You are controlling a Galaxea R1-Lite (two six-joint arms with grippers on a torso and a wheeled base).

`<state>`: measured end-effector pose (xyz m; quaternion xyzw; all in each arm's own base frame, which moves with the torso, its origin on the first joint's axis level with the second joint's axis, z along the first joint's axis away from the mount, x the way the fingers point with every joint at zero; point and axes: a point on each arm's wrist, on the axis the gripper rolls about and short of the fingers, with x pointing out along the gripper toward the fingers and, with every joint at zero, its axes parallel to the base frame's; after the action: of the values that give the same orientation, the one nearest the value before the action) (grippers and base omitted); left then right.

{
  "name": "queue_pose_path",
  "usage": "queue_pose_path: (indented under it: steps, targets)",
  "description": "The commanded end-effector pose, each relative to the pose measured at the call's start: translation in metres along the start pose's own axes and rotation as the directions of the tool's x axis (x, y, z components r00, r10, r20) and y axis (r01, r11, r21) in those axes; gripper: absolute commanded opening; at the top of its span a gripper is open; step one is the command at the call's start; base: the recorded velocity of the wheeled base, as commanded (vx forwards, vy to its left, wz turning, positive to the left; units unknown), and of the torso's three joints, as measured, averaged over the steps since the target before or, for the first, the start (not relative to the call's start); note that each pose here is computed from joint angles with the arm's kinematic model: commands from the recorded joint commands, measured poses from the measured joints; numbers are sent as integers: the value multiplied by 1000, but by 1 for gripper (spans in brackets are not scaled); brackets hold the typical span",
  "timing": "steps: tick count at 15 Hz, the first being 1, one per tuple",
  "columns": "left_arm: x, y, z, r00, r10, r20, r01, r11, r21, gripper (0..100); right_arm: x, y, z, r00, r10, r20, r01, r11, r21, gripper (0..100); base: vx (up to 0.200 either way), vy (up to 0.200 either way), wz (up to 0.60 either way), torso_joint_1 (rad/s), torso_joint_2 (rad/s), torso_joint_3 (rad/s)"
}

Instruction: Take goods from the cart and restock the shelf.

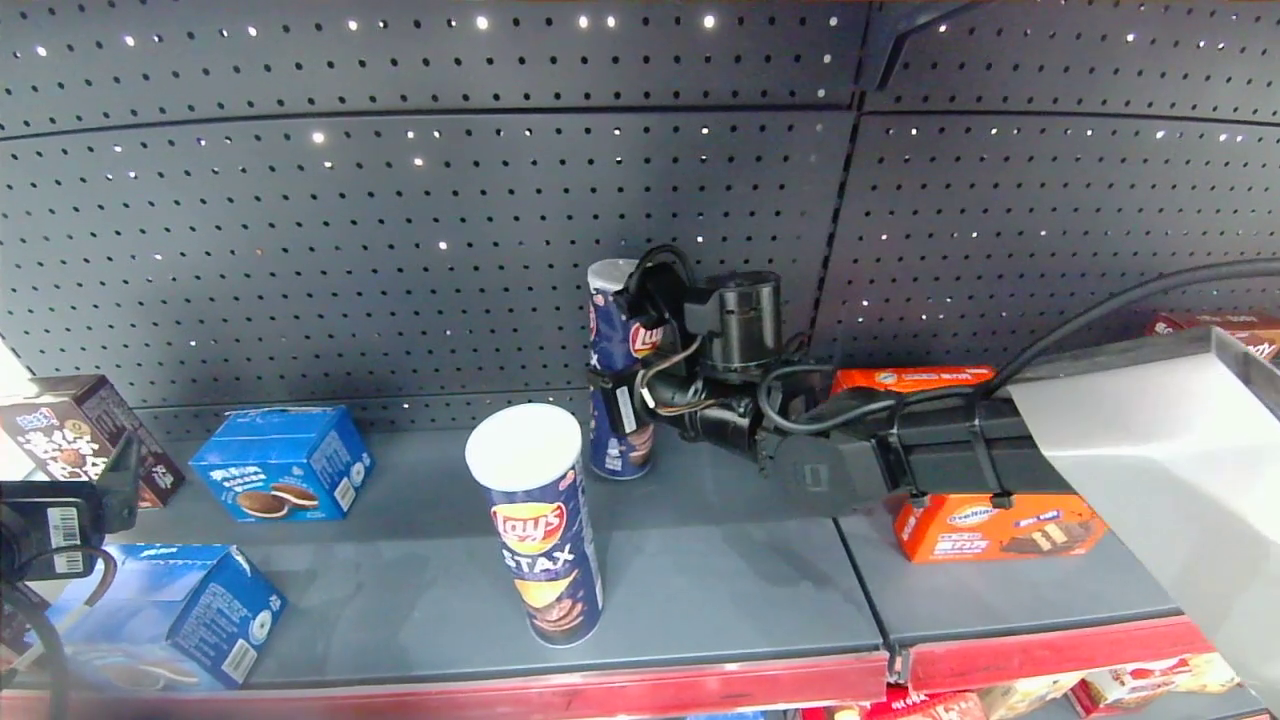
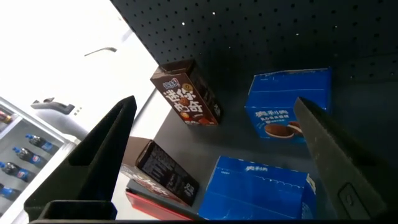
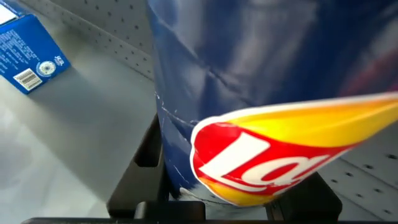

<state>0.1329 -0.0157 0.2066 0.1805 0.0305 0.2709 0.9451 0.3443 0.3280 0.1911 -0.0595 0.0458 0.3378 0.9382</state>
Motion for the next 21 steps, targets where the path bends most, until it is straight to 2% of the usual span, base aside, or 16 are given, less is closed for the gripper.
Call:
queue_pose_path:
  steps: [1,3,5,9,21]
  targets:
    - [0,0,-1,1000,0,-2,0,1000,2,100,6,9,-8,1000,12,-13,-12,1000,-6,0,0,0,0,0,0,0]
    - [0,0,0,1000,1,0,-1,1000,2,100,11,11,-17,1000,14,-22,-15,999,-36,0,0,0,0,0,0,0]
    - [0,0,0,1000,1,2,-1,1000,0,100,18,13,-25,1000,17,2,-17,998,-64,0,0,0,0,0,0,0]
    - [-1,1,0,1000,2,3,-2,1000,-2,100,23,21,-33,1000,30,-4,-30,997,-73,0,0,0,0,0,0,0]
    - [-1,1,0,1000,2,4,-2,1000,-1,100,34,21,-40,1000,-2,-3,2,997,-74,0,0,0,0,0,0,0]
